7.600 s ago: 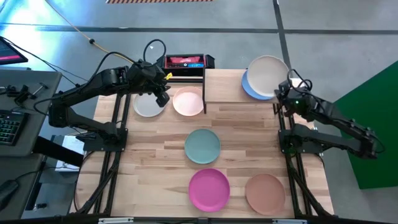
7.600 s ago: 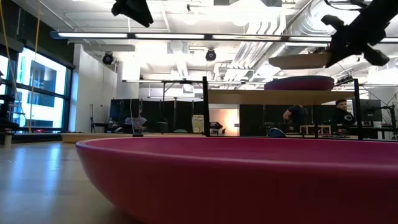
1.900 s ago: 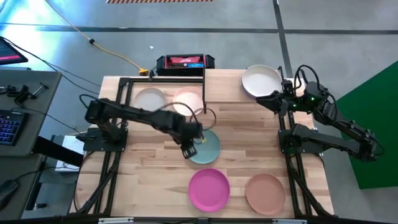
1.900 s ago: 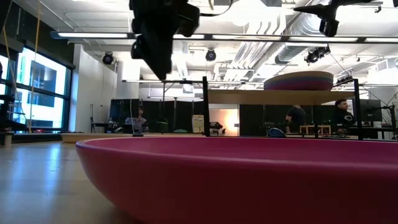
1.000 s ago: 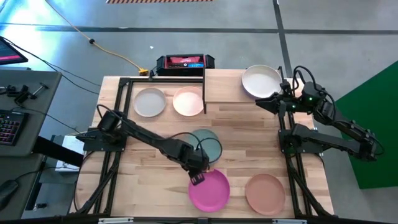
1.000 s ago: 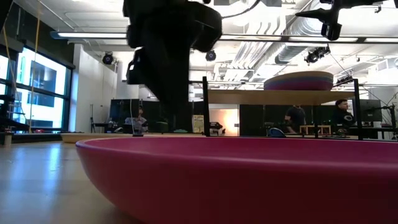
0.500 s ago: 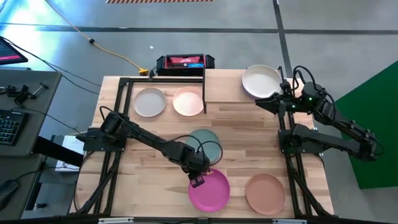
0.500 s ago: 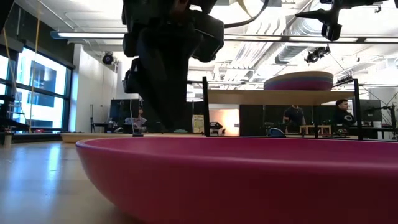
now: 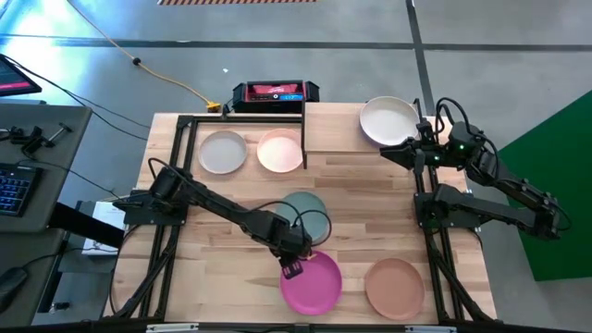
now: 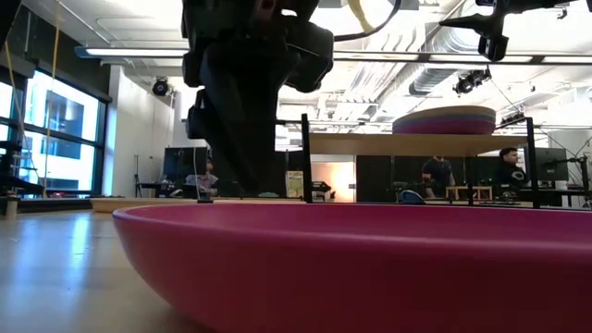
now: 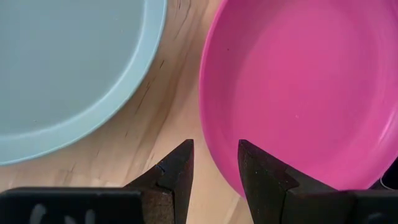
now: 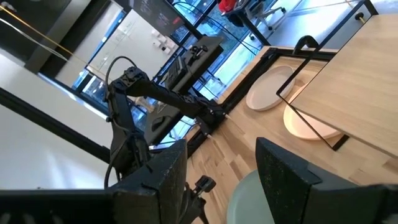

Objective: Place and stack plates onto a shelf
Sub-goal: Stack the pink plate on the light gray plate on the shelf

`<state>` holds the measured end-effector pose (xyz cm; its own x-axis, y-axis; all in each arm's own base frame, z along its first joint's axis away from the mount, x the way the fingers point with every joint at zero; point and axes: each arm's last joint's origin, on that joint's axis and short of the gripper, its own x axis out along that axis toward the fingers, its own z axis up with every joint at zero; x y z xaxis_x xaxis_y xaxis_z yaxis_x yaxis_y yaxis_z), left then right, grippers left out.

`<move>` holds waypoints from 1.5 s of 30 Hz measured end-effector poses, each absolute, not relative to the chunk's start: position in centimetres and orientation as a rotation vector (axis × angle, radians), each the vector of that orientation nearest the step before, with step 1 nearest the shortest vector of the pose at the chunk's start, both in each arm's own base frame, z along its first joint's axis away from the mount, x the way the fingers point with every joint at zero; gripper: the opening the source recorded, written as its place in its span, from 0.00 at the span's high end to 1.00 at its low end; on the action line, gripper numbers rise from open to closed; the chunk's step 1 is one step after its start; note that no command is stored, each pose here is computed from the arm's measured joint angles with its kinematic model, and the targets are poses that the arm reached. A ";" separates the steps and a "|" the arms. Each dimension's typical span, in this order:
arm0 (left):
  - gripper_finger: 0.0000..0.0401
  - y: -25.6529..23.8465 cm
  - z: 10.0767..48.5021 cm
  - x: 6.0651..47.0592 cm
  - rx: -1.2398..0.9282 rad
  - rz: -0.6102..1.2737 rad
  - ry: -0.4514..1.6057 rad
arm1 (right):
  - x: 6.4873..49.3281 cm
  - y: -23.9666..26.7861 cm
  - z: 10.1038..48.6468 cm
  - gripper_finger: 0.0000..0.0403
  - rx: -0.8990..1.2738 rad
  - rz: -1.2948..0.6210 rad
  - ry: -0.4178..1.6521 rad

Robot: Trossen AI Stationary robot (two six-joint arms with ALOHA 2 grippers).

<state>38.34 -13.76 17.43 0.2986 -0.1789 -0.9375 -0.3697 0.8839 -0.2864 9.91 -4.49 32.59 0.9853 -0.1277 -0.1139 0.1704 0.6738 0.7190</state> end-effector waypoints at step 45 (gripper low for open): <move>0.84 -13.4 14.3 39.6 -0.568 0.157 1.303 | 9.9 -4.5 32.6 0.57 0.829 -0.175 0.050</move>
